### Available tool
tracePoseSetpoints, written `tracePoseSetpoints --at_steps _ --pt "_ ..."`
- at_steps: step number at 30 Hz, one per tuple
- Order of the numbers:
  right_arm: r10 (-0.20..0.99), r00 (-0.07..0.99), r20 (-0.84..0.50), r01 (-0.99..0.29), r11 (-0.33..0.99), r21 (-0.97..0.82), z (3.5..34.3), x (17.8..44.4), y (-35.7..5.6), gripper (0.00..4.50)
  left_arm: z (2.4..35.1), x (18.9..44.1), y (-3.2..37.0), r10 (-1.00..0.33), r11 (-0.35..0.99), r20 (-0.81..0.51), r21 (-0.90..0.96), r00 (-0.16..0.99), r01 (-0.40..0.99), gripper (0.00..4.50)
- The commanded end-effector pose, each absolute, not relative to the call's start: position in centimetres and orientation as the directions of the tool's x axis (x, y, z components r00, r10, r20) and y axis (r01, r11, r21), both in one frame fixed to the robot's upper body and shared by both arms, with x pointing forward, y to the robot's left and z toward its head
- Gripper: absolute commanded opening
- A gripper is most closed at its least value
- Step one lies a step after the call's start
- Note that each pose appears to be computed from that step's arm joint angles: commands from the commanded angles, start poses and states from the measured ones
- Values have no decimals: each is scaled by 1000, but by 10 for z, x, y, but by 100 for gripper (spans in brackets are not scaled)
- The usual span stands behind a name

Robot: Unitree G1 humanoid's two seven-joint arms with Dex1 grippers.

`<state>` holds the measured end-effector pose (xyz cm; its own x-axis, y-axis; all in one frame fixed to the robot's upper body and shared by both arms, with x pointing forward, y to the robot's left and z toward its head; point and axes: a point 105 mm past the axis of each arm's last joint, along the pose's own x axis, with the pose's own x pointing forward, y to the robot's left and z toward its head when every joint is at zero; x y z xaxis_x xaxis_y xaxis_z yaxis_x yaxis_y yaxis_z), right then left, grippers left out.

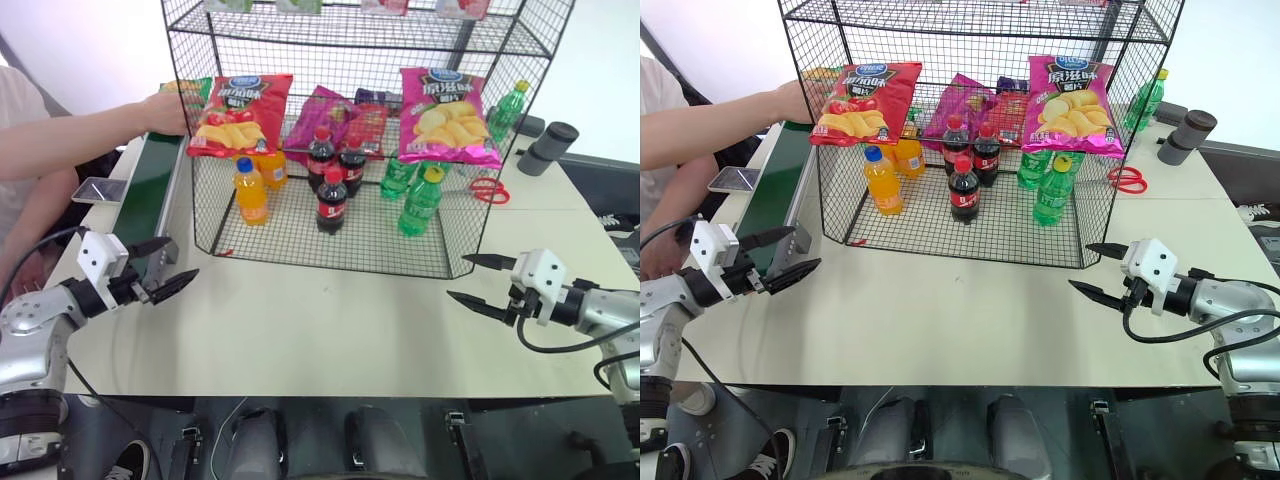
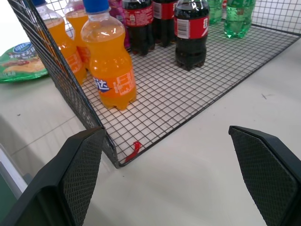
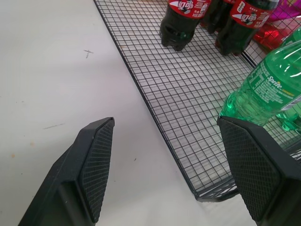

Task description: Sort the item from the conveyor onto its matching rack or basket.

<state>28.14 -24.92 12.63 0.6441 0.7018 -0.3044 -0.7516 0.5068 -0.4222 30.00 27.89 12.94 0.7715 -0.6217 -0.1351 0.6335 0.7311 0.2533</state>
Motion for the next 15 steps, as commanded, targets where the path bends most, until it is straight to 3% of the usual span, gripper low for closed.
tracePoseSetpoints --at_steps 1,15 --pt "713 643 -278 -744 498 -445 133 283 -247 364 143 300 285 -584 737 -112 341 804 583 450" --pt "739 622 -260 -760 490 -427 136 285 -238 364 144 288 286 -586 755 -101 290 804 587 450"
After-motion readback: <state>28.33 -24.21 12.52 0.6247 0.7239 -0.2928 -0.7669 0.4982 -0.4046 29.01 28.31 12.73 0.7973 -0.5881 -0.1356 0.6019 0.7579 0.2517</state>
